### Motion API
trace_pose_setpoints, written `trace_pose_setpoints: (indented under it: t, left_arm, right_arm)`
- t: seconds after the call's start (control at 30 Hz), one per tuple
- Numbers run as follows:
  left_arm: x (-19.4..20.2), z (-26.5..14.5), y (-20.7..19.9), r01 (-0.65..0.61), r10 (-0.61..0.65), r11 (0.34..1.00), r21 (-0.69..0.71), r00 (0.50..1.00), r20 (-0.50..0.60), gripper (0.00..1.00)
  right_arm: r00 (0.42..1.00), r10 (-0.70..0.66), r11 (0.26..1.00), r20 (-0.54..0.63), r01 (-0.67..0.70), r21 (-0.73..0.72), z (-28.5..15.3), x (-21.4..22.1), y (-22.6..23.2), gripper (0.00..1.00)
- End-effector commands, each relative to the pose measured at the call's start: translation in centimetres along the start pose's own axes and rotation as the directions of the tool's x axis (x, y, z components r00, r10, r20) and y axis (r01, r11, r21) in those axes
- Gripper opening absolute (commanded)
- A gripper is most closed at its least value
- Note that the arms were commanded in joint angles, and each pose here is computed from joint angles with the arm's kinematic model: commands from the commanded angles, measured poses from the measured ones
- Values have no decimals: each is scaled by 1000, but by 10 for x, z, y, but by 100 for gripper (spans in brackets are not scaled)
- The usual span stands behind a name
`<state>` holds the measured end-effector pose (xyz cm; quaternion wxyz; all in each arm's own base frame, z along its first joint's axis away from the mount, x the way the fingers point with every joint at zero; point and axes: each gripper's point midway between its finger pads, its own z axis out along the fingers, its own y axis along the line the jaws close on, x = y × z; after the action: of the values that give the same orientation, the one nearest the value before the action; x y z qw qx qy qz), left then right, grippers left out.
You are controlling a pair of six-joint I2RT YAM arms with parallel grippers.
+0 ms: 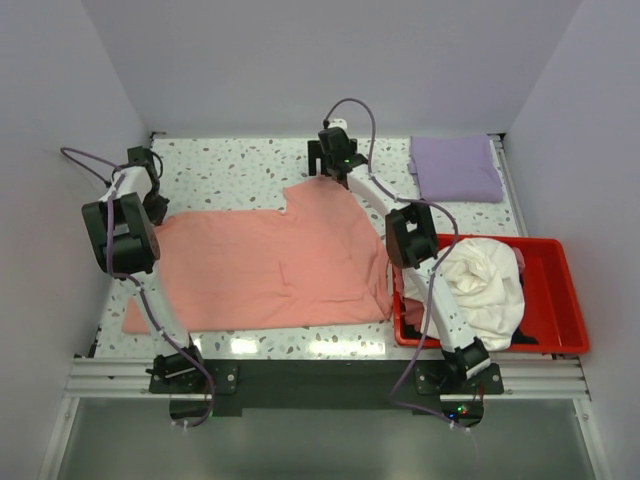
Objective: Fold and stack the t-shirts
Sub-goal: Fold the tshirt
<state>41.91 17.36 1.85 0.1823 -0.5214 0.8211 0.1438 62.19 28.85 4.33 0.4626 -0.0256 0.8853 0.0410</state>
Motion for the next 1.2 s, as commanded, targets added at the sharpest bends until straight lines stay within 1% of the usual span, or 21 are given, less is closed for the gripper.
trace_pose_setpoints:
  t: [0.0, 0.2, 0.23, 0.3, 0.33, 0.4, 0.43, 0.47, 0.57, 0.67, 0.73, 0.77, 0.8, 0.87, 0.93, 0.97, 1.0, 1.07, 1.1, 1.17]
  left_arm:
    - [-6, -11, -6, 7, -8, 999, 41, 1000, 21, 0]
    - [-4, -10, -4, 4, -5, 999, 32, 1000, 18, 0]
    - [-4, -11, -3, 4, -5, 999, 31, 1000, 18, 0]
    - [-4, -10, -3, 2, -2, 1000, 25, 1000, 21, 0]
    - [-4, -9, -2, 3, -3, 1000, 23, 1000, 20, 0]
    - [-3, -9, -2, 3, -3, 1000, 26, 1000, 17, 0]
    - [-3, -9, -3, 0, 0, 1000, 30, 1000, 14, 0]
    - [-3, -9, -3, 0, -1, 999, 32, 1000, 14, 0]
    - [-3, -9, -3, -2, 2, 1000, 31, 1000, 13, 0]
    - [-4, -12, -4, -1, 1, 999, 36, 1000, 16, 0]
    - [-6, -15, -4, 3, -4, 999, 44, 1000, 20, 0]
    - [-7, -18, -4, 4, -5, 999, 46, 1000, 22, 0]
    - [-6, -19, -5, 3, -4, 999, 50, 1000, 21, 0]
    - [-8, -23, -4, 5, -7, 999, 54, 1000, 25, 0]
    - [-6, -25, -2, 6, -7, 998, 56, 1000, 25, 0]
    - [-8, -30, -2, 10, -12, 998, 65, 999, 32, 0]
    - [-9, -31, -2, 11, -14, 997, 73, 999, 32, 0]
    - [-6, -34, -1, 15, -18, 996, 87, 999, 31, 0]
    - [-5, -36, -2, 15, -18, 995, 98, 999, 27, 0]
    - [-2, -40, 1, 19, -22, 994, 109, 999, 26, 0]
  right_arm:
    - [998, -3, 999, 59, 1, 34, 9, -10, -5, 97]
    - [997, -75, 996, 18, 74, 55, 6, -1, -7, 90]
    - [997, -79, 995, 2, 79, 56, 6, 5, -8, 83]
    - [997, -81, 996, -9, 81, 47, 1, 5, -7, 77]
    - [996, -86, 995, -29, 88, 49, 0, 13, -8, 70]
    - [995, -89, 995, -47, 91, 40, -3, 16, -7, 63]
    - [993, -95, 994, -64, 97, 42, -4, 21, -8, 55]
    - [993, -92, 995, -71, 95, 43, -5, 23, -8, 50]
    - [992, -83, 996, -93, 86, 29, -8, 29, -6, 39]
    - [993, -73, 997, -95, 75, 18, -14, 28, -3, 34]
    - [994, -71, 997, -87, 73, 14, -18, 22, -1, 22]
    - [994, -72, 997, -84, 73, 13, -20, 20, -1, 14]
    - [994, -73, 997, -85, 75, 16, -22, 20, -2, 0]
    - [996, -82, 997, -24, 82, 6, -32, -1, 3, 0]
    - [995, -101, 995, 6, 101, -4, -37, -8, 7, 0]
    - [993, -113, 993, 36, 114, -18, -48, -23, 11, 0]
    - [992, -124, 992, 35, 125, -23, -51, -21, 12, 0]
    - [988, -117, 991, 99, 122, -48, -69, -45, 19, 0]
    - [988, -123, 990, 90, 129, -56, -73, -39, 19, 0]
    - [985, -123, 989, 120, 132, -72, -84, -45, 23, 0]
